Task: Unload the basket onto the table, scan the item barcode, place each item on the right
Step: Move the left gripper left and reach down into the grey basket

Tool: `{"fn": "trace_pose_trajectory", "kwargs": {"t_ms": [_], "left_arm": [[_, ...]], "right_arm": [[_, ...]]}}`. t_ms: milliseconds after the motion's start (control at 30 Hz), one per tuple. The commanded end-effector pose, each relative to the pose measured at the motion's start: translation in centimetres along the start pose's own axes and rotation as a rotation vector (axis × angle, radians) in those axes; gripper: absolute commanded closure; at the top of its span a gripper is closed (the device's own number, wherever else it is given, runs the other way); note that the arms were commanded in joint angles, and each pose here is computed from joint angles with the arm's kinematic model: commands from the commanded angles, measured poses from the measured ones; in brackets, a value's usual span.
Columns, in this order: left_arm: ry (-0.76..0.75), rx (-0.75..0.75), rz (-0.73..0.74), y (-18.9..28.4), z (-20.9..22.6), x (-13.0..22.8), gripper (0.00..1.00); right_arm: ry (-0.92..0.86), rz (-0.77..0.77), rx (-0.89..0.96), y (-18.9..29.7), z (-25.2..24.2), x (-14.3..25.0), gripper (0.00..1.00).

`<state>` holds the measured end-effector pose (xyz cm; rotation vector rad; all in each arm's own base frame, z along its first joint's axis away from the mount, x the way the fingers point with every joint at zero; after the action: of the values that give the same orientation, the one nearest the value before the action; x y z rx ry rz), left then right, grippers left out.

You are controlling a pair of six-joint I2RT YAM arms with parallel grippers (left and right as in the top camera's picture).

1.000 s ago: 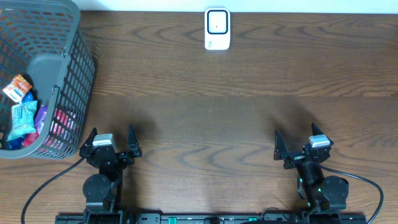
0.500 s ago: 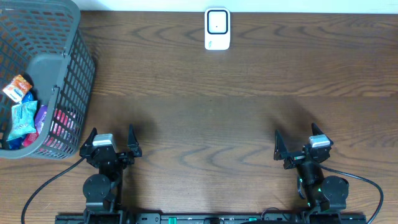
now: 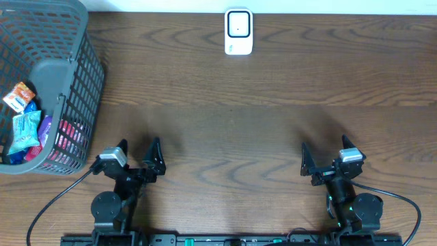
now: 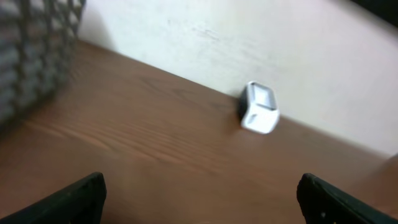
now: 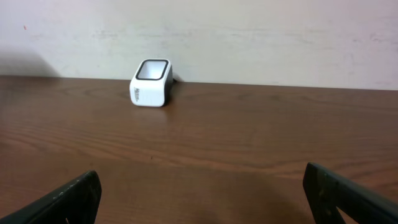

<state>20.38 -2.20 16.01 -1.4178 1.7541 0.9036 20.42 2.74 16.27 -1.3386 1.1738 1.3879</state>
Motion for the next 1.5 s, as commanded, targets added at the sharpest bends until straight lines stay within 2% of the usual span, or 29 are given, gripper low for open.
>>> {"fn": "trace_pose_trajectory", "kwargs": {"t_ms": [0, 100, 267, 400, 467, 600, 700, 833, 1067, 1267, 1467], "left_arm": [[0.292, 0.049, 0.075, -0.1, -0.5, 1.4, 0.02], [0.377, 0.077, 0.039, -0.1, -1.0, 0.5, 0.02], [0.376, 0.122, -0.007, 0.0, -1.7, -0.6, 0.02], [0.366, 0.178, 0.017, 0.2, -2.6, -0.7, 0.02], [0.323, 0.185, 0.003, 0.3, -2.9, -1.2, 0.02], [0.094, 0.195, -0.048, 1.0, -4.2, -3.3, 0.02], [0.045, 0.068, -0.030, 1.3, -3.6, -4.7, 0.02], [0.028, -0.117, 0.081, 1.3, -2.6, -5.7, 0.02], [0.035, -0.278, 0.370, -0.4, -3.0, -6.8, 0.02], [-0.016, -0.335, 0.542, -2.0, -4.0, -8.5, 0.02], [-0.069, -0.271, 0.717, -2.2, -6.2, -9.8, 0.02]], "right_arm": [[0.007, -0.002, 0.004, 0.0, -0.1, 0.0, 0.01], [0.007, -0.002, 0.004, 0.0, -0.1, 0.0, 0.01], [0.006, -0.002, 0.004, 0.0, -0.1, 0.0, 0.01], [0.007, -0.002, 0.004, 0.0, -0.1, 0.0, 0.01], [0.007, -0.002, 0.004, 0.0, -0.1, 0.0, 0.01], [0.007, -0.002, 0.004, 0.0, -0.1, 0.0, 0.01], [0.007, -0.002, 0.004, 0.0, -0.1, 0.0, 0.01], [0.007, -0.002, 0.004, 0.0, -0.1, 0.0, 0.01], [0.007, -0.002, 0.004, 0.0, -0.1, 0.0, 0.01], [0.007, -0.002, 0.004, 0.0, -0.1, 0.0, 0.01], [0.007, -0.002, 0.004, 0.0, -0.1, 0.0, 0.01]]}}
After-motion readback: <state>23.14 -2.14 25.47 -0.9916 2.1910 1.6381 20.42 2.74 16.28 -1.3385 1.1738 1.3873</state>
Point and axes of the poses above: each gripper's point midway between its finger pads, its own y axis back along the fingers, its own z axis along the line the jaws close on, x = y × z, the point moved 4 cm from there along y, back along the fingers, and after that the axes turned 3 degrees about y, right-handed, at the moved point
